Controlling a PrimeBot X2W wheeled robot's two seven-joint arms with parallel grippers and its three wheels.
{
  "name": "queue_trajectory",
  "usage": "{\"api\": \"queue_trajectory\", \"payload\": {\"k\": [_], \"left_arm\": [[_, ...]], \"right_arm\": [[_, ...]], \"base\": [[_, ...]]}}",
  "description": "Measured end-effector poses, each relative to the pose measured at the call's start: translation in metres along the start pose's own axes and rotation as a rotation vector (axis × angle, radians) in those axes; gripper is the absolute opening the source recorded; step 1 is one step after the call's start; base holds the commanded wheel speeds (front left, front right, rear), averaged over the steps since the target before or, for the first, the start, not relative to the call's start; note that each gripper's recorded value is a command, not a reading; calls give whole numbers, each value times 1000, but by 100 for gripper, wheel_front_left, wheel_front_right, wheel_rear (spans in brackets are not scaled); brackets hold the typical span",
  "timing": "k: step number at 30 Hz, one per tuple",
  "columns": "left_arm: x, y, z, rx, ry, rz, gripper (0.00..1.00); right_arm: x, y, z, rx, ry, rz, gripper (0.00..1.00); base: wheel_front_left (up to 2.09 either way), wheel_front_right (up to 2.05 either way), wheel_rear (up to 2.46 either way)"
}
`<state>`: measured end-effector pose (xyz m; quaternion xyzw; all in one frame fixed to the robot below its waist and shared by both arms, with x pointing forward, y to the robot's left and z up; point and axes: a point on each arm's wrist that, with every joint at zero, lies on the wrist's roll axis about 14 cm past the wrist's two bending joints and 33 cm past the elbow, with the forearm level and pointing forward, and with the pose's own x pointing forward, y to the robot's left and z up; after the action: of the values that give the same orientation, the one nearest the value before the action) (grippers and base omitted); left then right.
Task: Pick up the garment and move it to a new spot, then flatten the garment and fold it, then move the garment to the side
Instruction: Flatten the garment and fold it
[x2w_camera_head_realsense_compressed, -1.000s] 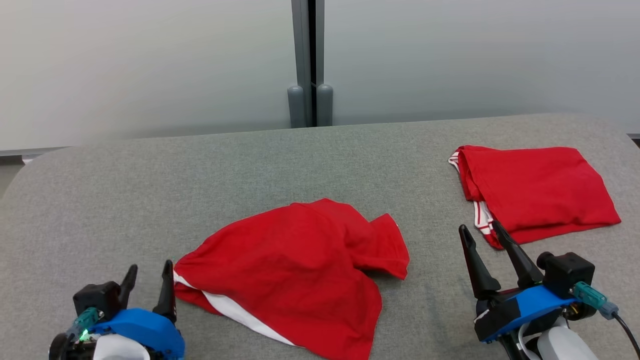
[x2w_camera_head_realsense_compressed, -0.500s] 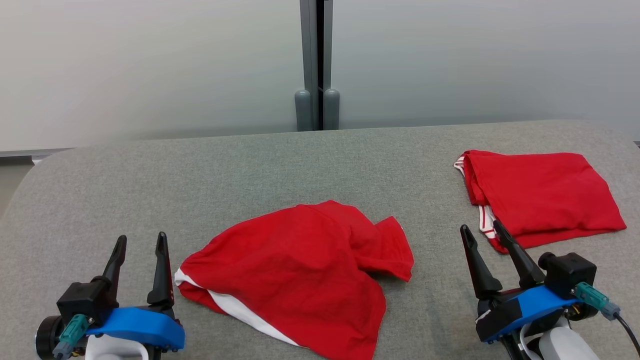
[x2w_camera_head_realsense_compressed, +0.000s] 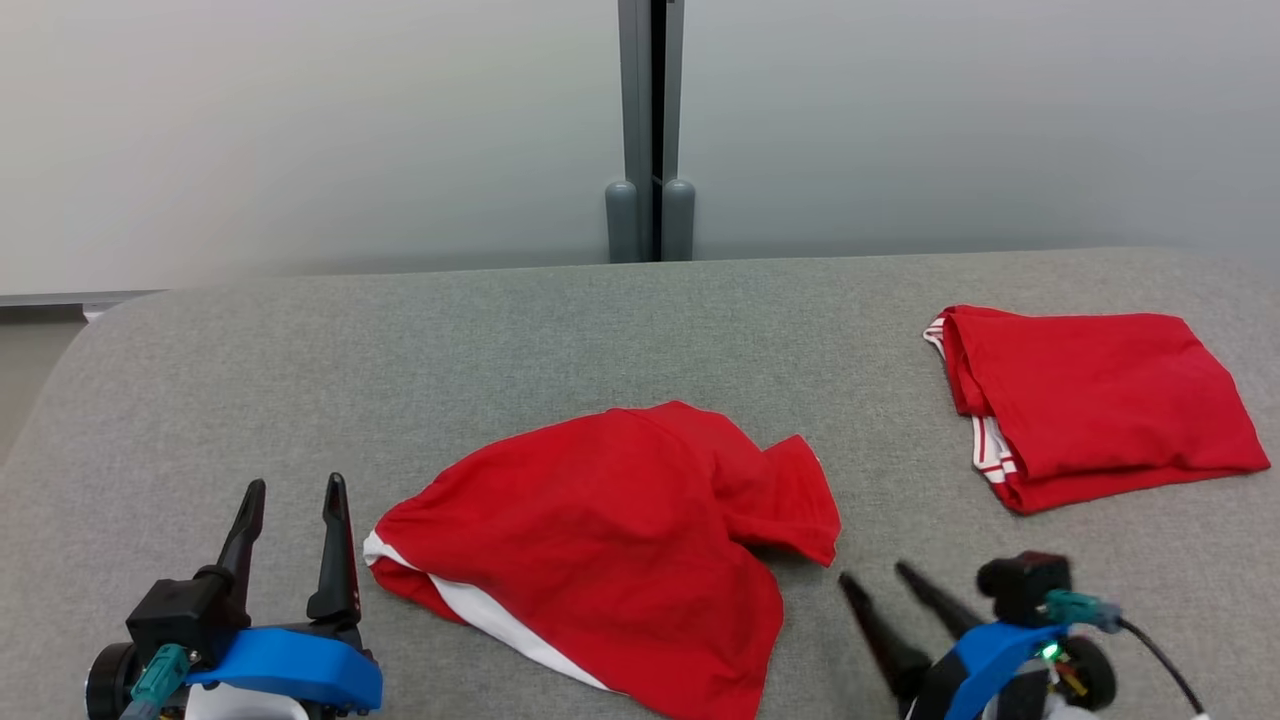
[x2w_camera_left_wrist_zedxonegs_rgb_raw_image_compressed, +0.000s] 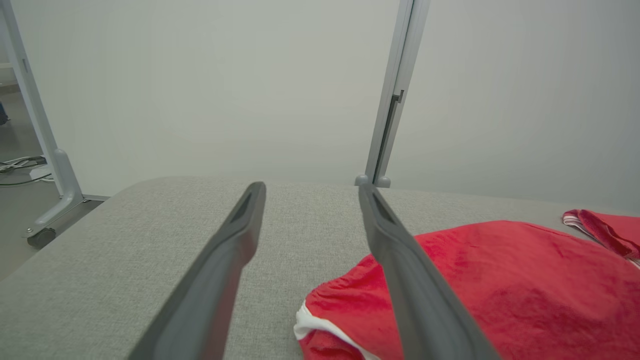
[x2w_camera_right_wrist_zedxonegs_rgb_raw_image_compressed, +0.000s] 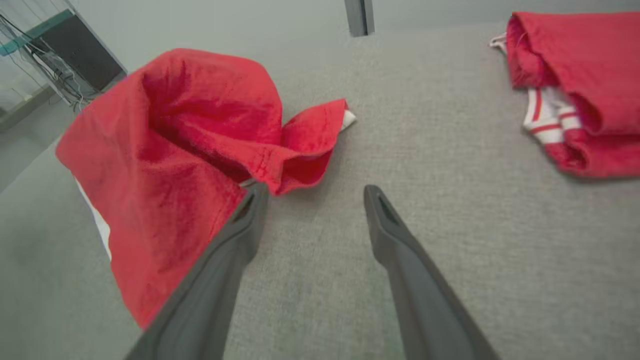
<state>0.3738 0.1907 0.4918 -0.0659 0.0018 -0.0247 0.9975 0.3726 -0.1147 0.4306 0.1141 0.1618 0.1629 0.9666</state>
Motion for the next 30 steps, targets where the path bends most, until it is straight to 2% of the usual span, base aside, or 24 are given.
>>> {"api": "queue_trajectory", "payload": {"k": [5, 17, 24, 25, 26, 27, 28, 30], "left_arm": [[-3, 2, -1, -5, -1, 10, 100], [-18, 22, -4, -7, 5, 77, 100], [-24, 32, -8, -9, 17, 114, 100], [-24, 32, -8, -10, 19, 115, 100], [-24, 32, -9, -11, 20, 116, 100], [-24, 32, -9, -10, 21, 117, 100], [-24, 32, -10, -10, 23, 117, 100], [-24, 32, -11, -10, 27, 115, 100]], "right_arm": [[-5, 28, -43, 92, 232, 90, 100], [0, 67, -83, 174, 485, 211, 100], [0, 80, -93, 180, 561, 268, 100], [0, 81, -94, 179, 564, 273, 80], [0, 82, -93, 178, 558, 276, 51], [1, 83, -92, 181, 549, 278, 35], [1, 83, -92, 180, 543, 280, 35], [2, 84, -88, 174, 522, 286, 0]], "base": [[0, 0, 0], [0, 0, 0], [0, 0, 0], [0, 0, 0], [0, 0, 0], [0, 0, 0], [0, 0, 0], [0, 0, 0]]}}
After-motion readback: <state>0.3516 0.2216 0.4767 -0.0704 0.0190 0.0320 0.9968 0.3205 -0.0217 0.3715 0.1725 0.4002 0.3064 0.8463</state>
